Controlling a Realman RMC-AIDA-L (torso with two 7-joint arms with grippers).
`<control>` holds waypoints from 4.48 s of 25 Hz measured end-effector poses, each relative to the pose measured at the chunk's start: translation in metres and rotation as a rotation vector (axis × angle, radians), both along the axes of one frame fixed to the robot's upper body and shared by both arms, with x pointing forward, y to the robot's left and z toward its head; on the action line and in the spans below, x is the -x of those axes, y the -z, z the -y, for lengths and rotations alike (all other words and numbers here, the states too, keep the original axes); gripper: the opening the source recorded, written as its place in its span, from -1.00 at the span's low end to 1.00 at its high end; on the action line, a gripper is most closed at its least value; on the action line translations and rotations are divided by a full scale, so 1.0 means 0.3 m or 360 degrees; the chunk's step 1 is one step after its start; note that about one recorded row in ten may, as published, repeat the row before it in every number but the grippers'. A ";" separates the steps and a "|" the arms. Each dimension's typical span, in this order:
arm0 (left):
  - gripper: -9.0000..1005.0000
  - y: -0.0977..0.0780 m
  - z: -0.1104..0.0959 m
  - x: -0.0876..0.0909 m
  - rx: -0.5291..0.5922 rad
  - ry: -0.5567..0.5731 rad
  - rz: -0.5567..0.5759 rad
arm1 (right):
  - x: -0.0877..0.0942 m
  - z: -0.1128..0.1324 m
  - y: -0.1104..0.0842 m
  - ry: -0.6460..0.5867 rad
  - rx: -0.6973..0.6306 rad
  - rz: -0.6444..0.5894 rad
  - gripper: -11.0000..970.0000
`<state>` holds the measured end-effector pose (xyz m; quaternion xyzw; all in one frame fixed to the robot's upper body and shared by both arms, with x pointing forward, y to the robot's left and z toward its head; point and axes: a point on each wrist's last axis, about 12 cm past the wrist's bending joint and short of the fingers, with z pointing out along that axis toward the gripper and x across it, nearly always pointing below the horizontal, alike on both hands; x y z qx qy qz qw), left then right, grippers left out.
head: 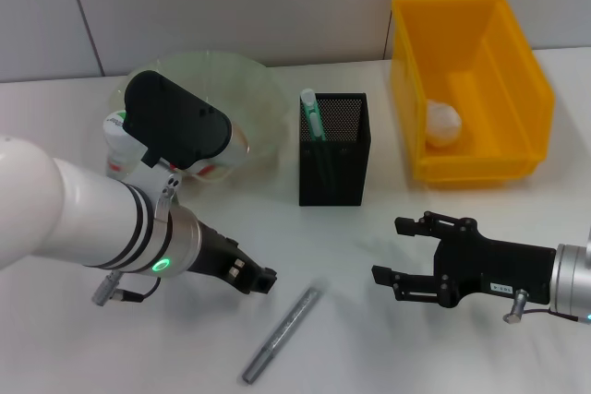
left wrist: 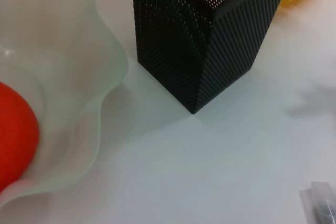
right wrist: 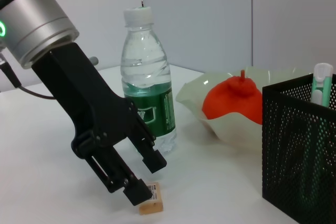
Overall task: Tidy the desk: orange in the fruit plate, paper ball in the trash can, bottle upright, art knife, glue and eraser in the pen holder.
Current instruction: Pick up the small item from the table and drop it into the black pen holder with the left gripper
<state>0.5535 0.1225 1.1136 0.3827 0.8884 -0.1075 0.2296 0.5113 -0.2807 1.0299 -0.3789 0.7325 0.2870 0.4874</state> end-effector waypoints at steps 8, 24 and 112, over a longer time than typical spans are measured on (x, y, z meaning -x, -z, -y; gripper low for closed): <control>0.29 0.006 -0.001 -0.009 0.0011 -0.0013 0.0022 | -0.002 -0.001 -0.002 -0.0001 -0.0001 0.0002 0.68; 0.28 0.036 -0.003 -0.017 0.0048 -0.0042 -0.0003 | -0.005 -0.008 0.007 0.0006 0.0000 -0.0014 0.68; -0.13 -0.254 0.081 0.017 0.0508 0.0045 0.0544 | 0.000 -0.004 0.024 0.0041 0.0018 -0.0036 0.68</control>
